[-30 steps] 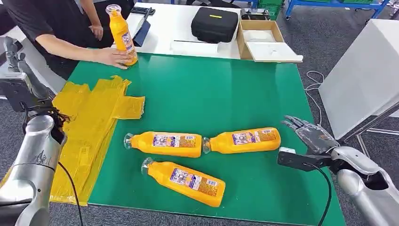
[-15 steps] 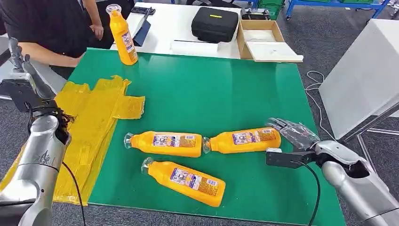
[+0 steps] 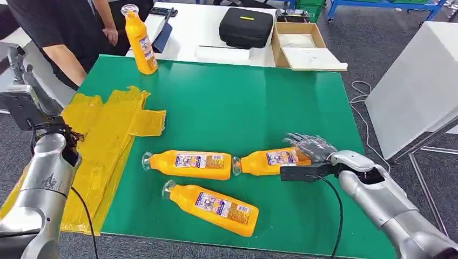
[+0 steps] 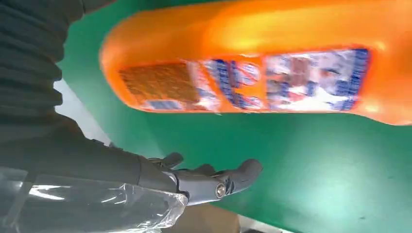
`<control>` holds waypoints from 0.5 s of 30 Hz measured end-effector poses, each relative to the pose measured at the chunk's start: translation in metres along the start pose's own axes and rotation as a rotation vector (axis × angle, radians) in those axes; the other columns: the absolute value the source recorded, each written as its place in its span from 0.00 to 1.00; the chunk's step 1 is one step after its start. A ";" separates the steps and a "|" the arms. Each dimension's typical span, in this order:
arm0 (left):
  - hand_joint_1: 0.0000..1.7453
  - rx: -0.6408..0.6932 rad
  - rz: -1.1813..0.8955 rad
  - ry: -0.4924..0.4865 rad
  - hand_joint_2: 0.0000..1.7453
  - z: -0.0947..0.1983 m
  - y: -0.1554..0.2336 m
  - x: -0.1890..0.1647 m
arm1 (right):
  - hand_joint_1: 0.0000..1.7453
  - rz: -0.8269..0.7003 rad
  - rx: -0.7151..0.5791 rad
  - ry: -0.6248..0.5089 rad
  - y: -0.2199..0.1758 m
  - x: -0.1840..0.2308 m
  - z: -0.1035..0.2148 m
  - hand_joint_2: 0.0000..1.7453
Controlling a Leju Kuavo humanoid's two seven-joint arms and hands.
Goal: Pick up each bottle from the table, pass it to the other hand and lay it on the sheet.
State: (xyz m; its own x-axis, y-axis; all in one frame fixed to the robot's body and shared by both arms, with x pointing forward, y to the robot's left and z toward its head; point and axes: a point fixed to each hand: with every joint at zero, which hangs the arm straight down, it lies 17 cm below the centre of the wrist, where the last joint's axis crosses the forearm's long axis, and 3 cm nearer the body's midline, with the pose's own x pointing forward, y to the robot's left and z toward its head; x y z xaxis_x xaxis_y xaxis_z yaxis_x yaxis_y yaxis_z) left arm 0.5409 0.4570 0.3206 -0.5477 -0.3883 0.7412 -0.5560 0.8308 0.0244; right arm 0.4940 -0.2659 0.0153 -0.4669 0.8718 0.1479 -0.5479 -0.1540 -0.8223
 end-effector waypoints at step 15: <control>0.00 0.013 0.004 0.001 0.00 -0.012 -0.007 0.003 | 0.00 0.009 0.076 0.034 0.000 0.009 -0.029 1.00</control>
State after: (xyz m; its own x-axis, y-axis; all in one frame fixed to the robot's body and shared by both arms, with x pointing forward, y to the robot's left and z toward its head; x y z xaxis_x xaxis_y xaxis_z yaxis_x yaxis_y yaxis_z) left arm 0.5502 0.4548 0.3307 -0.5497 -0.3844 0.7417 -0.5617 0.8272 0.0124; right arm 0.5104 -0.2446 0.0005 -0.4495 0.8851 0.1207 -0.5952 -0.1960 -0.7793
